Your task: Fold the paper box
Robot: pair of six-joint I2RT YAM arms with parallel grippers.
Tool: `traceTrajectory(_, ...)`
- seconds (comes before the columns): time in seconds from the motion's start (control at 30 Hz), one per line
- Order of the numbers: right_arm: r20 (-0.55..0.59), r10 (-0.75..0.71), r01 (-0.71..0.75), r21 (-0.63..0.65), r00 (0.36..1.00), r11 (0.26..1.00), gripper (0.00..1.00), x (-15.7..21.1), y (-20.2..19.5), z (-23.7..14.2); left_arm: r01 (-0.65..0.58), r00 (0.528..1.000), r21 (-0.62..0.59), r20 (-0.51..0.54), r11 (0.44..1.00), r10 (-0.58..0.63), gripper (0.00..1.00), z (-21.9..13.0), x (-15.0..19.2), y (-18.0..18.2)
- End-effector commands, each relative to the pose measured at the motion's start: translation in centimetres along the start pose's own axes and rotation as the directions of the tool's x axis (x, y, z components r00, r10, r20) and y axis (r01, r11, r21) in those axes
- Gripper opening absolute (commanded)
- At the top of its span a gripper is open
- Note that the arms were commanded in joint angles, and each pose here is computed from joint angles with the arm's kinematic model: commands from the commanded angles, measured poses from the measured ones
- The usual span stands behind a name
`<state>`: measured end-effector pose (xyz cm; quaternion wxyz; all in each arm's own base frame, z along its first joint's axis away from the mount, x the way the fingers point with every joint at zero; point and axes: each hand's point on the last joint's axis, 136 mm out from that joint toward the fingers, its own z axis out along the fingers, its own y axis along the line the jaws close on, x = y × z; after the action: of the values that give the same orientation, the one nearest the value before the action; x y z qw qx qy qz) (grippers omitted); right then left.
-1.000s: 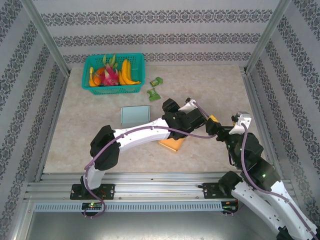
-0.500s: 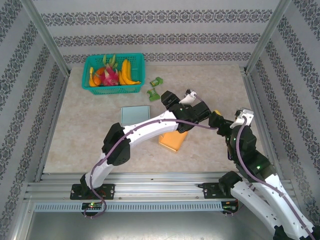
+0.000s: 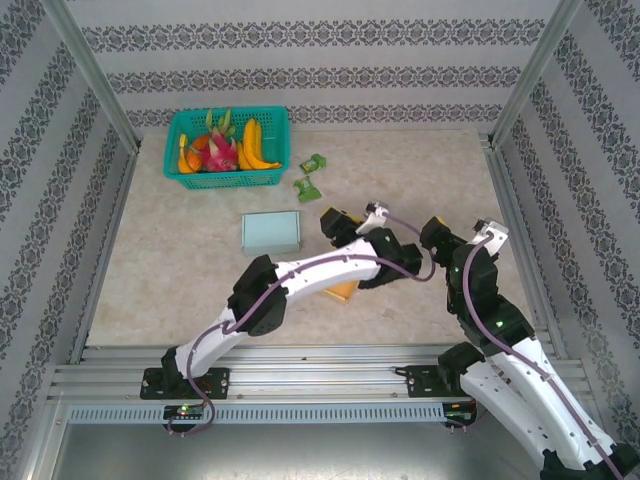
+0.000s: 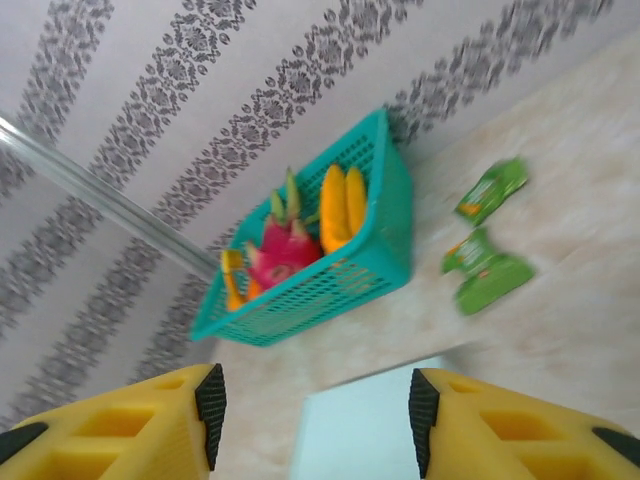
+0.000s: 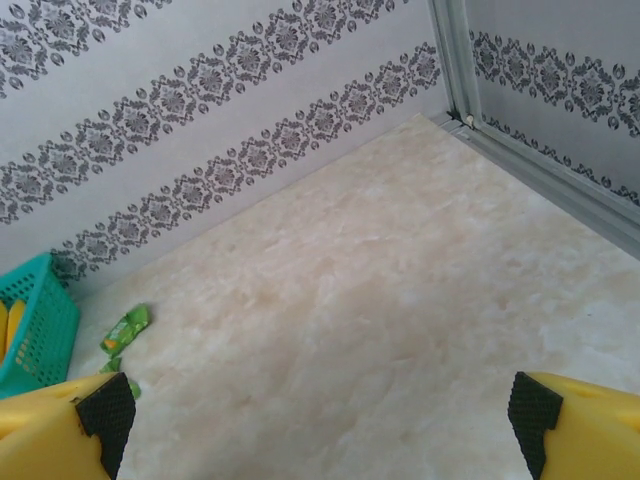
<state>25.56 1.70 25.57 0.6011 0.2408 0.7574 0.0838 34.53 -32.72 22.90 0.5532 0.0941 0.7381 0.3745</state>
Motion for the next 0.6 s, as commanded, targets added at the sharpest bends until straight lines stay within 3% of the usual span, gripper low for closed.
traceTrajectory(0.0,0.014,0.038,-0.038,0.014,0.999,0.999,0.98,0.6,-0.4,0.5,0.173,0.982,-0.010,0.079,0.985,-0.172,0.53,-1.2,-0.8,2.0)
traceTrajectory(0.27,0.018,0.000,0.000,0.004,1.000,1.000,0.98,-0.2,0.0,0.4,0.155,0.986,-0.026,0.064,0.988,-0.153,0.54,-0.4,-0.7,2.3)
traceTrajectory(0.57,0.062,-0.121,0.128,-0.112,0.991,0.985,0.98,-4.8,2.3,-3.0,0.068,0.998,-0.060,0.021,0.996,-0.067,0.63,1.2,-0.5,4.3)
